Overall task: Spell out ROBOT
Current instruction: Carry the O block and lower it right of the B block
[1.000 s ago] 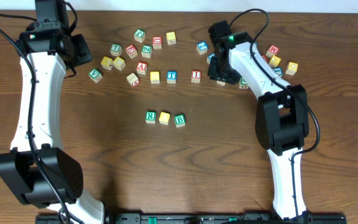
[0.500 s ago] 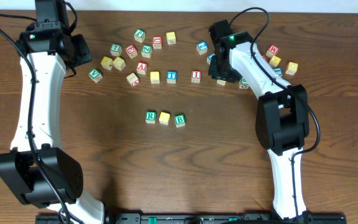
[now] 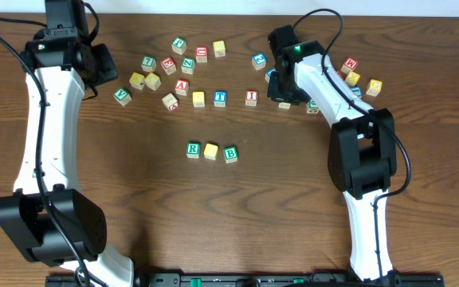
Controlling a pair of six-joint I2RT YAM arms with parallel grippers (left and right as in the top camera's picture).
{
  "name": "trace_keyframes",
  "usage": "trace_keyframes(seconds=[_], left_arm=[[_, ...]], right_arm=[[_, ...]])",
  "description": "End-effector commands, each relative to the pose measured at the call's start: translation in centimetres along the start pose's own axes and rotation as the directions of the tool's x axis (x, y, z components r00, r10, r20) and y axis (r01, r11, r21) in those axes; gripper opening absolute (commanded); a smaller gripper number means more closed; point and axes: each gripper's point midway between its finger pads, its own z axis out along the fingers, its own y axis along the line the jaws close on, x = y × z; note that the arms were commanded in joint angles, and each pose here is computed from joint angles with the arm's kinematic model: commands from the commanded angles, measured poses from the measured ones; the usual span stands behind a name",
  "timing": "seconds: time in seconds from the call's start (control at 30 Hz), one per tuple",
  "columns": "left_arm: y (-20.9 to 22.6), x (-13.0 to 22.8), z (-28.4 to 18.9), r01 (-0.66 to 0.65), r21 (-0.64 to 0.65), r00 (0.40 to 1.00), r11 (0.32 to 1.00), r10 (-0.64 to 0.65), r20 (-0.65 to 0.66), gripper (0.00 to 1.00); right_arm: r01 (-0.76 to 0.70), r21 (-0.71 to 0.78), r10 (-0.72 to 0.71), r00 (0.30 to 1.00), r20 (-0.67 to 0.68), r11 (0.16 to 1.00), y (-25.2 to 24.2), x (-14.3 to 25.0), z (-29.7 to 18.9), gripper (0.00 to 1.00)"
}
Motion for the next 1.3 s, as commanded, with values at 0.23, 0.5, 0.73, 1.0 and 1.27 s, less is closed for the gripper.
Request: trace_keyframes(seconds=[0.23,0.5,0.73,1.0,1.27], left_arm=[[0.3,0.1,-0.3,-0.015,-0.01,1.0,1.0,0.015,0.004,0.48],[0.3,0.1,-0.3,-0.015,-0.01,1.0,1.0,0.015,0.004,0.48],[0.3,0.1,-0.3,-0.015,-0.01,1.0,1.0,0.015,0.004,0.48],[0.3,0.1,-0.3,-0.015,-0.01,1.0,1.0,0.015,0.004,0.48],[0.3,0.1,-0.3,-0.015,-0.01,1.0,1.0,0.015,0.004,0.48]], right_arm=[[0.177,-0.128,-0.202,0.954,-0.22,0.976,1.6,5.7,-0.6,0.15],[0.263,-0.143,-0.298,0.888,-0.351,0.954,3.1,10.8,-1.9,0.16],[0.343,-0.139,-0.369,0.841,-0.396,0.929,5.0,14.1,-2.8,0.19],[0.384,-0.141,-0.407,0.824,-0.394,0.913,6.9,16.0,-3.2,0.23],[0.389,-0.136,-0.41,0.82,-0.4,0.911,7.3,16.7,-3.3,0.29]])
